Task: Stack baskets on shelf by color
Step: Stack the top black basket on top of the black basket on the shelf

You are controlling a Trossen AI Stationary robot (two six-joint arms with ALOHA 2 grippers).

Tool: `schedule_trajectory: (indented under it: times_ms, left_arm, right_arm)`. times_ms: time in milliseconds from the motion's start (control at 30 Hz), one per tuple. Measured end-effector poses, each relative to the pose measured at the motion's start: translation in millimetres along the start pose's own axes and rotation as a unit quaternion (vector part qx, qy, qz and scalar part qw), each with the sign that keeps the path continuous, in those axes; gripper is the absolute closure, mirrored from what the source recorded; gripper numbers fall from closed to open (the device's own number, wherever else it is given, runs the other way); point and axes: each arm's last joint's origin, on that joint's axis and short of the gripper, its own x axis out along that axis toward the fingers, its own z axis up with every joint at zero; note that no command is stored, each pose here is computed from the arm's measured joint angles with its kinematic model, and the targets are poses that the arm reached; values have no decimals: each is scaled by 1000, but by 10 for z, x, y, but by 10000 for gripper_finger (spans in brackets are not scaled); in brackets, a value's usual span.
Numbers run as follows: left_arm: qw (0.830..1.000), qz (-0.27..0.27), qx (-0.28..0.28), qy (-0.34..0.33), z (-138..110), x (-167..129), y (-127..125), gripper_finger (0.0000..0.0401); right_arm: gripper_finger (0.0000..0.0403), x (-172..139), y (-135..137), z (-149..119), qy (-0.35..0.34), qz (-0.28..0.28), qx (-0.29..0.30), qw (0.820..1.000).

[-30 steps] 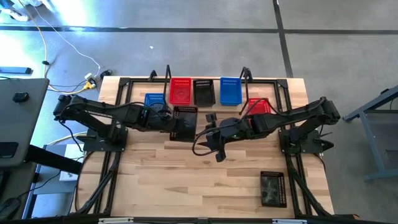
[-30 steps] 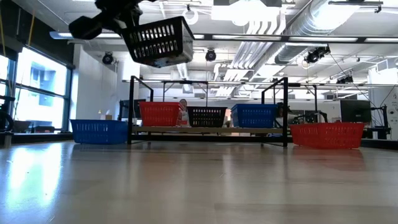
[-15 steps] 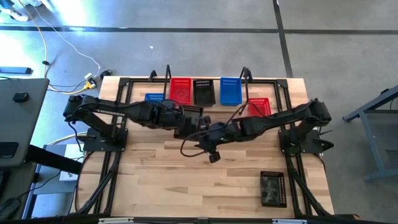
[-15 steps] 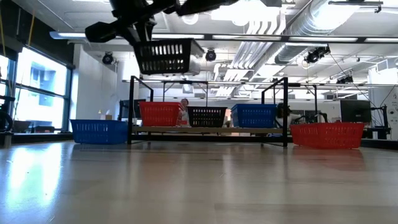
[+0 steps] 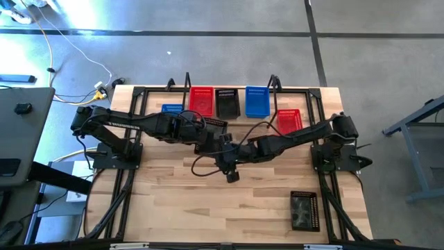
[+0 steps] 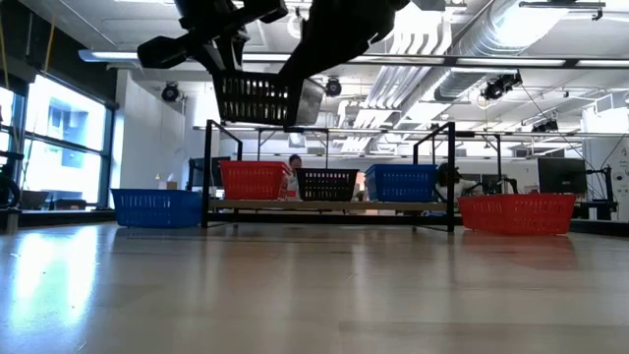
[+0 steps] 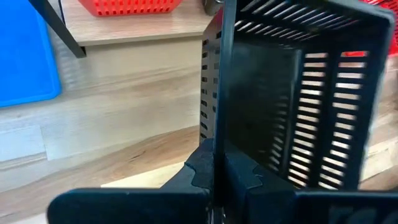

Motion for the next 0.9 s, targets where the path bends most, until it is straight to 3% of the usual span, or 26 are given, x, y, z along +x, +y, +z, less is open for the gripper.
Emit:
schedule_trajectory:
  times_ms: [133,367,700,900]
  left_arm:
    - [1000,-2,8,0,-2,0,-4,401]
    - [1000,-5,19,3,-2,0,-8,401]
    - [997,-52,42,24,18,6,-90,401]
    - [996,-57,56,38,12,9,-93,399]
  right_arm:
    - [282,20,1,-11,4,-5,28,1000]
    - [347,38,-59,-34,10,-19,84,996]
    - [348,68,-155,-98,28,-25,151,988]
    - [396,59,-149,-133,49,-24,175,983]
